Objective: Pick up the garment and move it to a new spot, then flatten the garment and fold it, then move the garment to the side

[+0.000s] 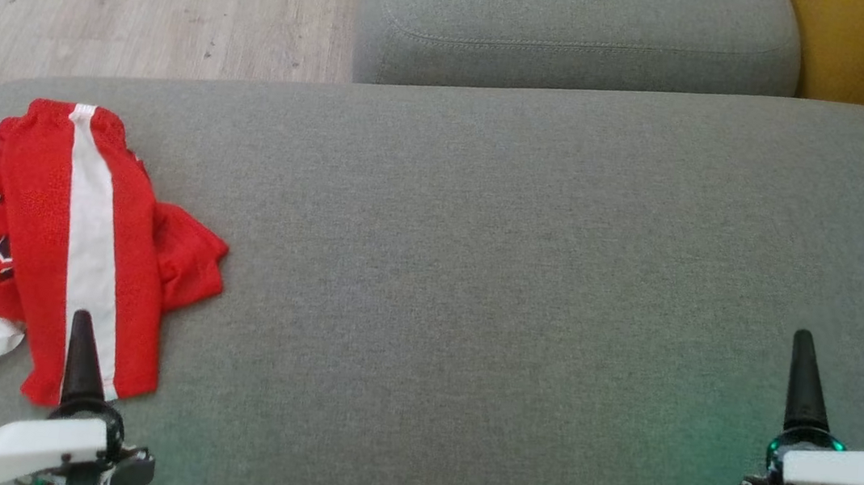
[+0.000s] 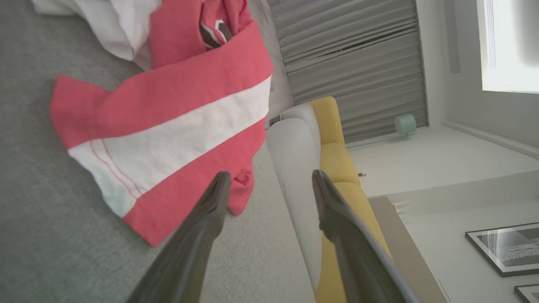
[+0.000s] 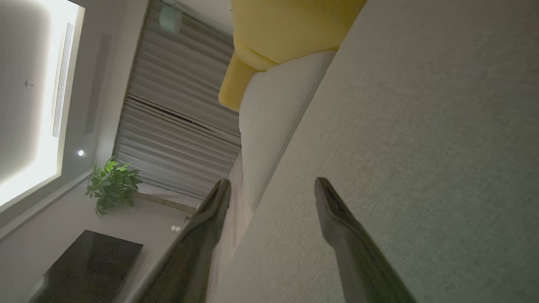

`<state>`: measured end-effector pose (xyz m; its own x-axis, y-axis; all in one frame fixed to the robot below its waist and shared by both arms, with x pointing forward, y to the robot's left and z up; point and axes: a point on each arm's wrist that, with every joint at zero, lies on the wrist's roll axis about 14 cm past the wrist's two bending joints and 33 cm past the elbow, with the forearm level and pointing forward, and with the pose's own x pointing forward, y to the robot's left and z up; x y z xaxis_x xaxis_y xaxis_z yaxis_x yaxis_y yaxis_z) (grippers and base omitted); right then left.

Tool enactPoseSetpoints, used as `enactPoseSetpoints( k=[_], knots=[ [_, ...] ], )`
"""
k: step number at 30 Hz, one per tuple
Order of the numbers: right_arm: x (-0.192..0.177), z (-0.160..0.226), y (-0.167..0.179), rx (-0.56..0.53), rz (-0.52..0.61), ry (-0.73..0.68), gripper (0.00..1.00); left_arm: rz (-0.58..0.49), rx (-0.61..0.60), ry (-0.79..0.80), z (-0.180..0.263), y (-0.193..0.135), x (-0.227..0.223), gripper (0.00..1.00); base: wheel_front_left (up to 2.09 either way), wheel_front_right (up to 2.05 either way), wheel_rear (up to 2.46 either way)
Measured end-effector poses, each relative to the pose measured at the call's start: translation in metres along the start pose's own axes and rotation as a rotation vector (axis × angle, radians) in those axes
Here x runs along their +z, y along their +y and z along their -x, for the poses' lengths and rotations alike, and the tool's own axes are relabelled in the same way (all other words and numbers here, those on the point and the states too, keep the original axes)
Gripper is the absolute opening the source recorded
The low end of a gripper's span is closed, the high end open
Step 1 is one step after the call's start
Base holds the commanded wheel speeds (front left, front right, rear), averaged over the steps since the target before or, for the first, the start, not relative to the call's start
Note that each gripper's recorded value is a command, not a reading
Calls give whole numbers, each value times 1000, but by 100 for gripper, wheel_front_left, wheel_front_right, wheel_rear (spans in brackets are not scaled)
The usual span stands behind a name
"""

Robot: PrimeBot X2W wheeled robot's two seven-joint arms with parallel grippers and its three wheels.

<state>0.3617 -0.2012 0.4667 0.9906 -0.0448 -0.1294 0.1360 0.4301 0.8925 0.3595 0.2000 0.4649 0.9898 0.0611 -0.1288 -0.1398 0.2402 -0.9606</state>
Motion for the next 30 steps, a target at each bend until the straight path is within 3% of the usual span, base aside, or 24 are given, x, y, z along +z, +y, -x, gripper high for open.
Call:
enactPoseSetpoints(
  k=[11,30],
  knots=[
    [-8,-5,26,82,253,13,100,-224,-85,18,-3,-28,-10,100,0,0,0],
    [-14,-4,46,161,565,-12,100,-563,-162,39,-6,-51,-36,100,0,0,0]
  ],
)
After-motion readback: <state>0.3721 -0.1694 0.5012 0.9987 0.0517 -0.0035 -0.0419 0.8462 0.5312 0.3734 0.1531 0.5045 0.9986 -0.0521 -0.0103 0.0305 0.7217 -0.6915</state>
